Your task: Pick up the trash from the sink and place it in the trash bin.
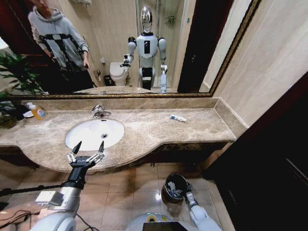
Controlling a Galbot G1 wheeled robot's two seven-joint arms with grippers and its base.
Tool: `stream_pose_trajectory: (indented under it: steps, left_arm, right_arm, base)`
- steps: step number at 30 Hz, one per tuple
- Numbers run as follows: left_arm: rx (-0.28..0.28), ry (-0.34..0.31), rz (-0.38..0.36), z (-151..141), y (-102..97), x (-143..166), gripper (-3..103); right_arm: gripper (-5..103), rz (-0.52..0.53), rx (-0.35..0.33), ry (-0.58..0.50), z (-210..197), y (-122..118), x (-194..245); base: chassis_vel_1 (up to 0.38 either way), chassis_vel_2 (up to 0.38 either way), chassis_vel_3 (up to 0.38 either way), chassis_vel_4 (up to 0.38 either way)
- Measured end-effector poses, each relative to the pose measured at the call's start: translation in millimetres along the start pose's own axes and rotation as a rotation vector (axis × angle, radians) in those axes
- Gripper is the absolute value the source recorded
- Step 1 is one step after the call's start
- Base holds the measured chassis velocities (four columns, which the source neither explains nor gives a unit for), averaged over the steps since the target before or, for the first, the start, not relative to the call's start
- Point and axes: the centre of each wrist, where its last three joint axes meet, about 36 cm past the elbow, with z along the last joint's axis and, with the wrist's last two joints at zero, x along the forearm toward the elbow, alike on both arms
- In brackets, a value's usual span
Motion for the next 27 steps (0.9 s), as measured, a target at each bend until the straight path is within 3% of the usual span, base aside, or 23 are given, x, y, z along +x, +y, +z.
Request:
stream_pose_trajectory:
  steps: [5, 8, 11, 16, 22, 27]
  left_arm:
    - [0.0, 0.0, 0.0, 0, 0.0, 0, 100]
    - [0.0, 0.0, 0.0, 0, 0.0, 0, 100]
    - [0.0, 0.0, 0.0, 0, 0.0, 0, 100]
    - [0.0, 0.0, 0.0, 0, 0.0, 0, 100]
    - [0.0, 0.0, 0.0, 0, 0.0, 0, 100]
    - [0.0, 0.0, 0.0, 0, 0.0, 0, 100]
  right_arm:
    - [100, 0.054, -0.035, -0.124, -41, -17, 31]
    - [100, 0.075, -0.081, -0.24, -93, -27, 60]
    - [100, 0.079, -0.103, -0.288, -117, -30, 72]
    - [100, 0.055, -0.131, -0.419, -191, -38, 98]
    - [100, 0.002, -0.112, -0.493, -244, -49, 81]
    - [100, -0.024, -0.117, -0.502, -265, -54, 71]
  base:
    - [0.0, 0.0, 0.0, 0.0]
    - [0.0, 0.0, 0.0, 0.0]
    - [0.0, 0.0, 0.0, 0.0]
    - [0.0, 0.0, 0.0, 0.0]
    - [0.0, 0.0, 0.0, 0.0]
    - [0.0, 0.0, 0.0, 0.0]
